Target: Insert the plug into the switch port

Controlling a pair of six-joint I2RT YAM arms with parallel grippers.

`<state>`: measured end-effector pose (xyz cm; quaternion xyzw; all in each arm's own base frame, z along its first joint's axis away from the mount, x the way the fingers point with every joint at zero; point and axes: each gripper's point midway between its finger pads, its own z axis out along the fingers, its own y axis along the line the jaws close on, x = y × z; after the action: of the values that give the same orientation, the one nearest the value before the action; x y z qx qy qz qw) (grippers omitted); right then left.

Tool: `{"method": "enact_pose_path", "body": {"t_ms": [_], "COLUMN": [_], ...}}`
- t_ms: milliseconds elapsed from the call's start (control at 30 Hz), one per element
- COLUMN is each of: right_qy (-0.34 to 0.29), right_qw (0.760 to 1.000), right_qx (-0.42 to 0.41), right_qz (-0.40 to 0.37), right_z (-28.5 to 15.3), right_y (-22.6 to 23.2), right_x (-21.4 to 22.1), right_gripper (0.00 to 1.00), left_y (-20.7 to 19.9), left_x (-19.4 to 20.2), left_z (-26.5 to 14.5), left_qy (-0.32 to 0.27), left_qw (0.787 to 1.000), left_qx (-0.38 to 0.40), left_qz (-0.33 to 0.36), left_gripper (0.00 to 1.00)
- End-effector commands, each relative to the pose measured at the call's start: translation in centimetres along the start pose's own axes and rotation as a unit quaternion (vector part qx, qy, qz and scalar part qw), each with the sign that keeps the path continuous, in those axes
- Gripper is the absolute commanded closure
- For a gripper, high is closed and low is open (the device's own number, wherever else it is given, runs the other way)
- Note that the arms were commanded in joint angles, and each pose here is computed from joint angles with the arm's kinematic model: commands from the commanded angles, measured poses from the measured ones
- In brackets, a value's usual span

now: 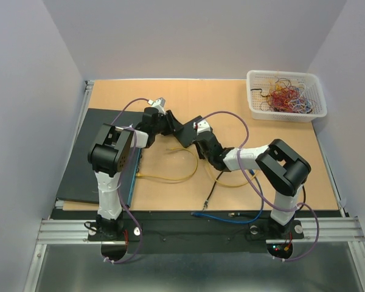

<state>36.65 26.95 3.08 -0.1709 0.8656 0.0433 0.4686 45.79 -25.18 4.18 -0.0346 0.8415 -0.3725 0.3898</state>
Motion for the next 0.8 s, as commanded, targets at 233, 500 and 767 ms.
{"method": "enact_pose_path", "body": {"t_ms": [233, 500, 767], "right_qy": [-0.028, -0.027, -0.044], "right_qw": [0.991, 0.992, 0.995], "right_qx": [-0.128, -0.118, -0.087], "right_qz": [0.020, 0.021, 0.026], "right_z": [-1.1, -0.6, -0.5], "right_y": [4.3, 4.2, 3.2], "right_x": [-1.2, -1.1, -2.4], "right_gripper": [1.00, 1.00, 0.99], "left_y": [-1.3, -1.1, -0.8], "left_x": [0.0, 0.5, 1.0], "left_z": [-1.0, -1.5, -1.7], "left_qy": [-0.004, -0.003, 0.001], "left_qw": [1.000, 1.000, 1.000], "left_qx": [0.023, 0.021, 0.017], "left_qz": [0.001, -0.002, -0.001], "left_gripper": [0.48, 0.48, 0.48]}}
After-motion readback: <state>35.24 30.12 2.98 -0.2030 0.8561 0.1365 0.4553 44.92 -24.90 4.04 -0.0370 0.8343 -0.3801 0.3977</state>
